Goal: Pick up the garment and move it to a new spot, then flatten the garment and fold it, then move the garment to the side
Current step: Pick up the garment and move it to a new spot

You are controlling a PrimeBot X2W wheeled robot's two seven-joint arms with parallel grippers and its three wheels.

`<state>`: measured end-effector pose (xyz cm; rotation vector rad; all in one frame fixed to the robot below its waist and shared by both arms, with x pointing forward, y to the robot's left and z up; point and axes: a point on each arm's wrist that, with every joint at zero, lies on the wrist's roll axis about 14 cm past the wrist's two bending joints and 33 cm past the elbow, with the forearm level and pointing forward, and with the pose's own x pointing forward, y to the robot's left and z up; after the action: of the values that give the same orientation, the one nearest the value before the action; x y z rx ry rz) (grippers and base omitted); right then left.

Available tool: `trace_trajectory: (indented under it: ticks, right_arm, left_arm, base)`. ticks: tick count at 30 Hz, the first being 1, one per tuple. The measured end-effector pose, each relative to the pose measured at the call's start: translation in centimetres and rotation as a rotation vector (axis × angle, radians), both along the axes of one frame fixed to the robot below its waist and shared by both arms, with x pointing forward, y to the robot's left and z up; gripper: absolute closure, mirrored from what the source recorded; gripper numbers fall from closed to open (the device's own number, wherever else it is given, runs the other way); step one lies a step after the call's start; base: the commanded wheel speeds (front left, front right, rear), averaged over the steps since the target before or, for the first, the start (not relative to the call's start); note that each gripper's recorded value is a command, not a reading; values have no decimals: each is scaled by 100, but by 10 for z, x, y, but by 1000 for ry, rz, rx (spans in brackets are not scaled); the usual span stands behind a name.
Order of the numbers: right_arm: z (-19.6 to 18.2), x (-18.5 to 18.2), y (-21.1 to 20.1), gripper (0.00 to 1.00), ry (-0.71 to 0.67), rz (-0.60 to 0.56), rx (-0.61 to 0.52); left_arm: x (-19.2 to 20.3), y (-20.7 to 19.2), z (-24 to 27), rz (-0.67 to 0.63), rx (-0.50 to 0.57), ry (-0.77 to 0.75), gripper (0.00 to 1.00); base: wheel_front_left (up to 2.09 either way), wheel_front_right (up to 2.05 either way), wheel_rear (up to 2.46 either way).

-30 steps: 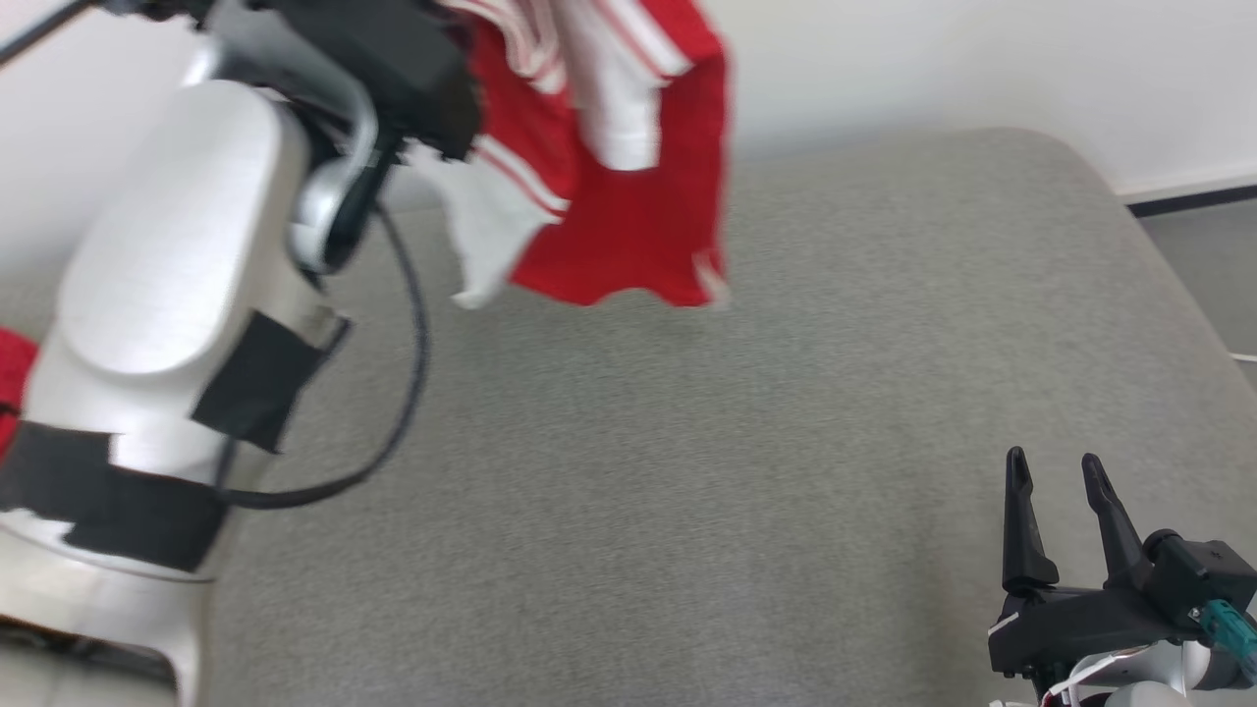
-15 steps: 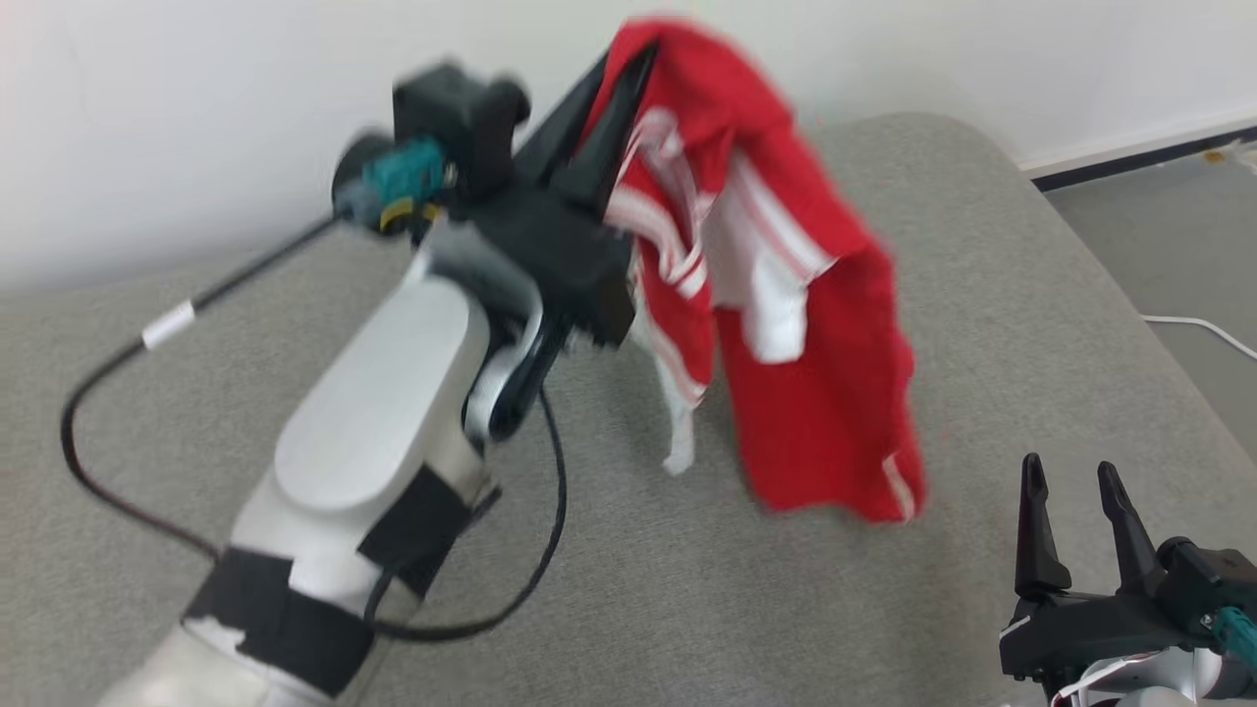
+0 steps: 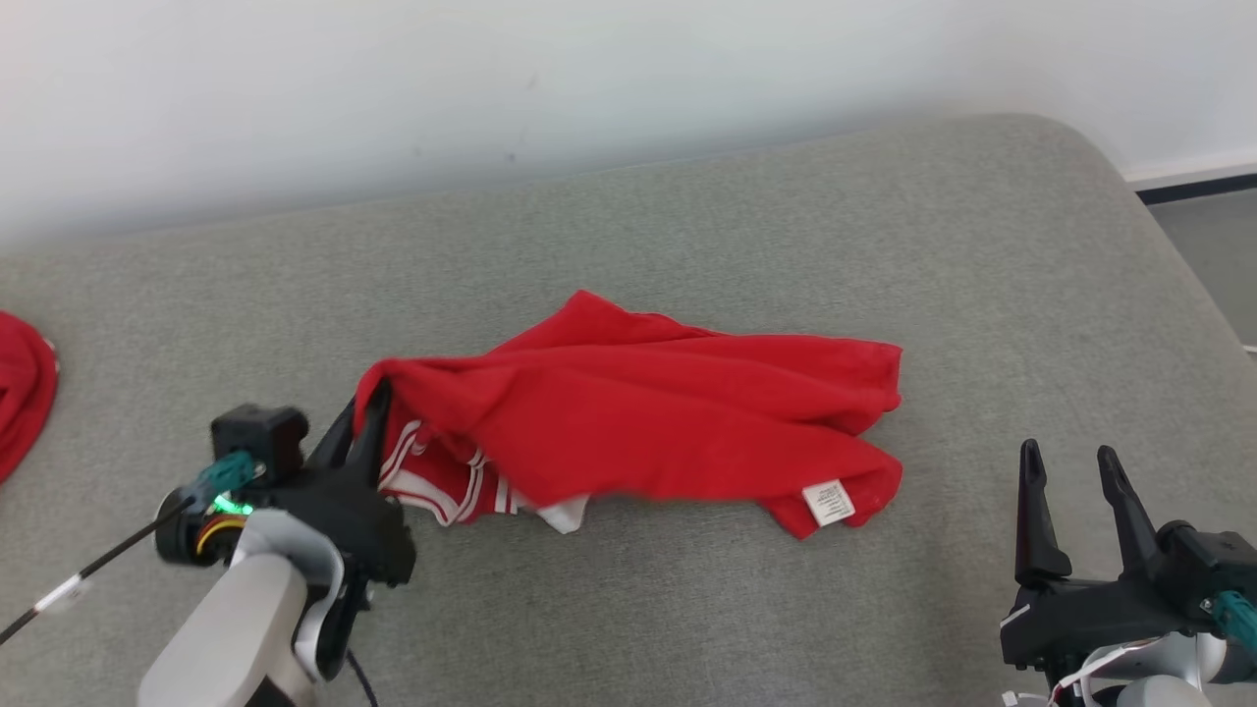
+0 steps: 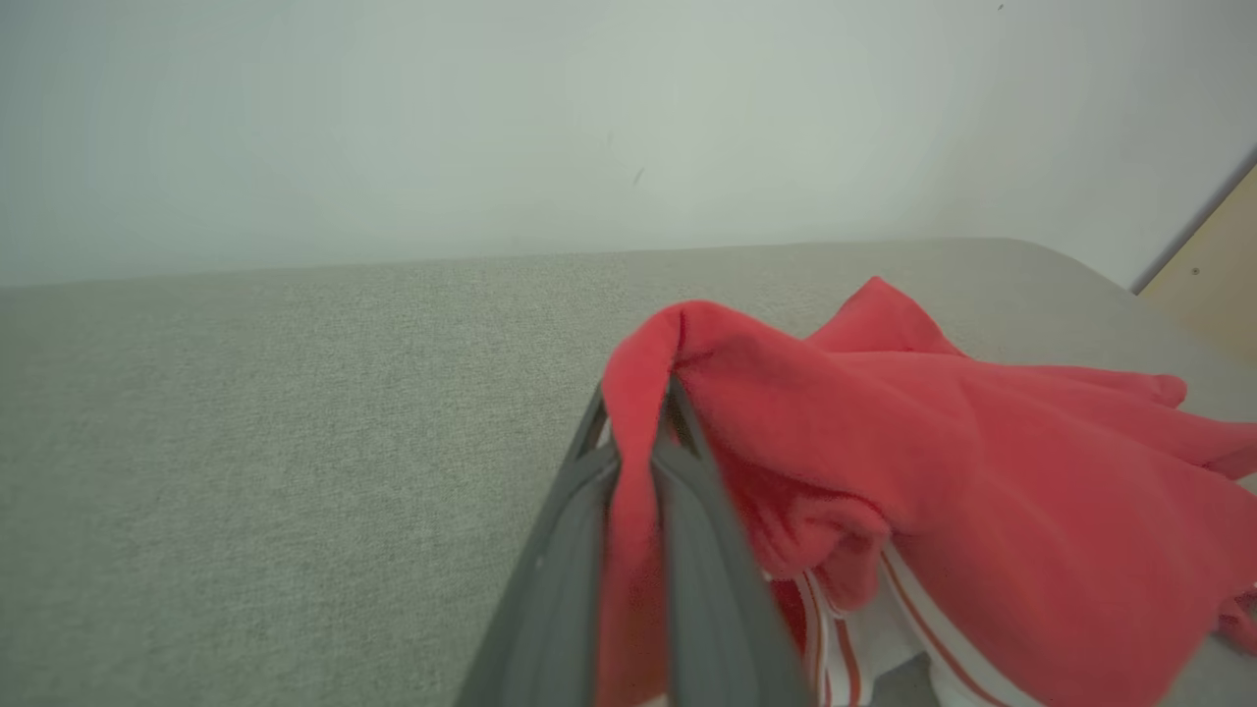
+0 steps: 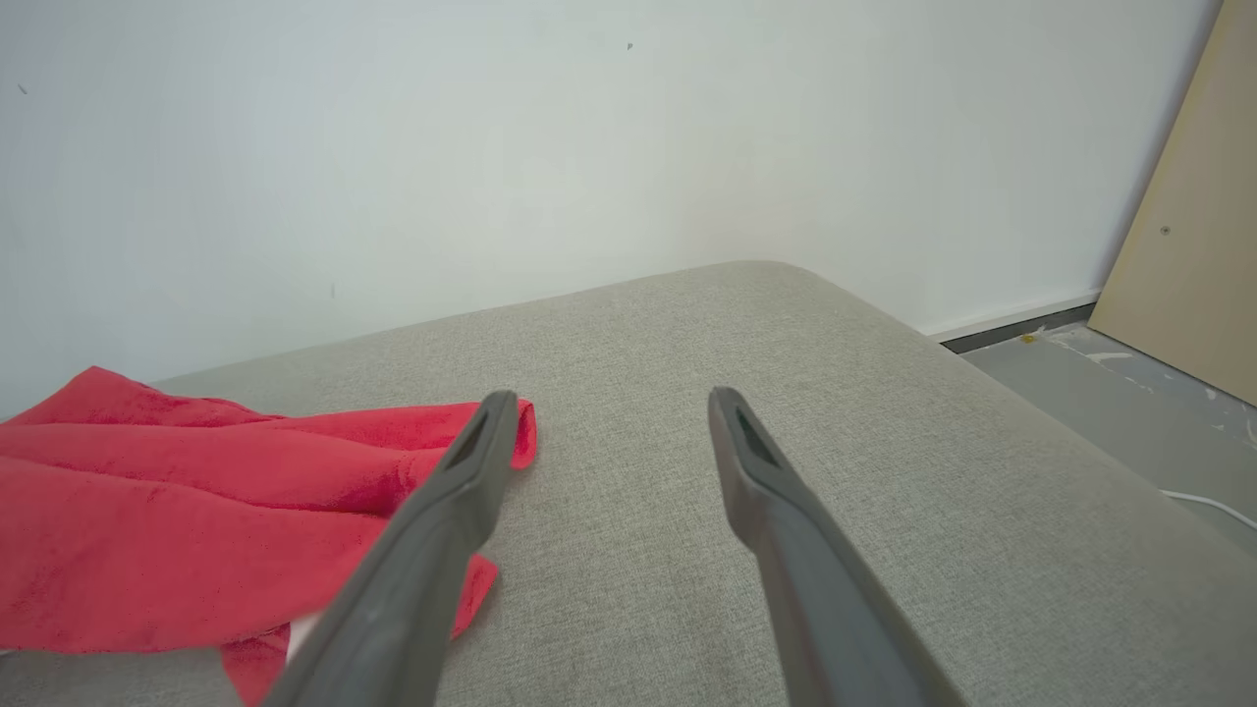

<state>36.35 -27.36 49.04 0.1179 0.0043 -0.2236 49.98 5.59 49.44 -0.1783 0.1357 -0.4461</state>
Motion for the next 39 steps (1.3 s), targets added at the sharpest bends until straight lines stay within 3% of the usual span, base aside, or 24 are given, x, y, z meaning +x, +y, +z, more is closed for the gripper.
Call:
trace_trajectory:
  ticks: [3, 4, 5, 14, 20, 25, 39]
  right_arm:
    - [-2, 4, 7, 0, 9, 24, 0]
    - [-2, 6, 10, 0, 13, 33, 1]
    - [-3, 7, 13, 0, 15, 41, 2]
    - [-1, 9, 29, 0, 8, 90, 13]
    - [7, 12, 45, 0, -18, 135, 17]
    - [17, 12, 55, 0, -45, 167, 14]
    - [23, 11, 72, 0, -56, 217, 9]
  left_arm:
    - [-6, 23, -17, 47, 12, 39, 100]
    - [-9, 28, -22, 57, 14, 54, 47]
    - [-12, 32, -25, 62, 16, 62, 0]
    - [-23, 40, 8, 89, -36, -42, 0]
    - [-35, 78, 67, 203, -75, -234, 0]
    - [-72, 117, 87, 315, -30, -344, 0]
    - [-138, 156, 61, 469, 9, -326, 0]
  base:
    - [0, 0, 0]
    - [0, 0, 0]
    - [0, 0, 0]
    - [0, 0, 0]
    - [0, 0, 0]
    - [0, 0, 0]
    - [0, 0, 0]
